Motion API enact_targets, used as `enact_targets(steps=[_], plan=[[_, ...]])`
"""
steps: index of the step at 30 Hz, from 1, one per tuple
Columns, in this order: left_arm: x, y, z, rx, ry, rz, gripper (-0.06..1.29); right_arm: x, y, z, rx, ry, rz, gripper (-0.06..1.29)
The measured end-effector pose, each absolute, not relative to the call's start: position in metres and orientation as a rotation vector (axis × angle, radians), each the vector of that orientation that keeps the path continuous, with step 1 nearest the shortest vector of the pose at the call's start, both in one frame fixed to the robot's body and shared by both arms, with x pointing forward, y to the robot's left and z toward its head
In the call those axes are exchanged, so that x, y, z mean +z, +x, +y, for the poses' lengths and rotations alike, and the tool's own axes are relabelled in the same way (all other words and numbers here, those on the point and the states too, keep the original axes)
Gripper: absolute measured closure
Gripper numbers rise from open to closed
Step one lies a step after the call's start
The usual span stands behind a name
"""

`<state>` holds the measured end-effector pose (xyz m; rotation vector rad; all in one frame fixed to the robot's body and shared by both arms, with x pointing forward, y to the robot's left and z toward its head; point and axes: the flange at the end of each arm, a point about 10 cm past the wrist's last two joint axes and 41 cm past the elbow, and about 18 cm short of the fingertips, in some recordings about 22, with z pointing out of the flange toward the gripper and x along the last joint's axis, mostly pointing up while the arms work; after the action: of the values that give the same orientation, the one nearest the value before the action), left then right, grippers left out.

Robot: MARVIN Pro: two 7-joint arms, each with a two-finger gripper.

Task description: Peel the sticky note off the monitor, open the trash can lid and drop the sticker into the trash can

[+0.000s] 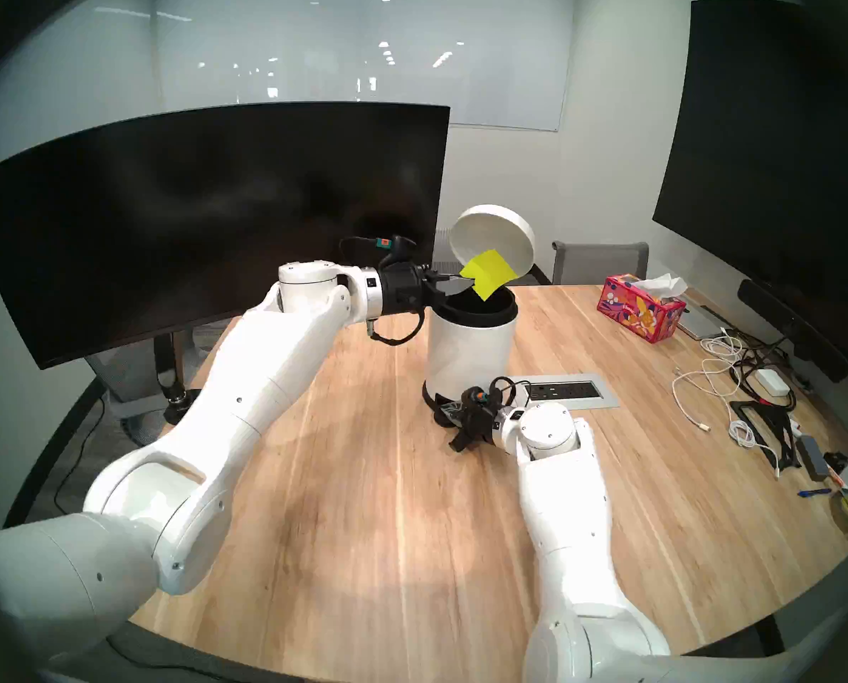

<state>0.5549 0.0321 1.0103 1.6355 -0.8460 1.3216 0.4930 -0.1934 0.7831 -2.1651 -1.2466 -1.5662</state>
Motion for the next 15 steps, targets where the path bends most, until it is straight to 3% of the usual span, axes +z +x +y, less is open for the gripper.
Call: enact_targets(steps=[15], plan=[[1.028, 0.563, 0.032, 1.296, 1.664, -0.892, 1.25, 0.783, 0.493, -0.193, -1.566, -2.166, -1.246, 1.25]])
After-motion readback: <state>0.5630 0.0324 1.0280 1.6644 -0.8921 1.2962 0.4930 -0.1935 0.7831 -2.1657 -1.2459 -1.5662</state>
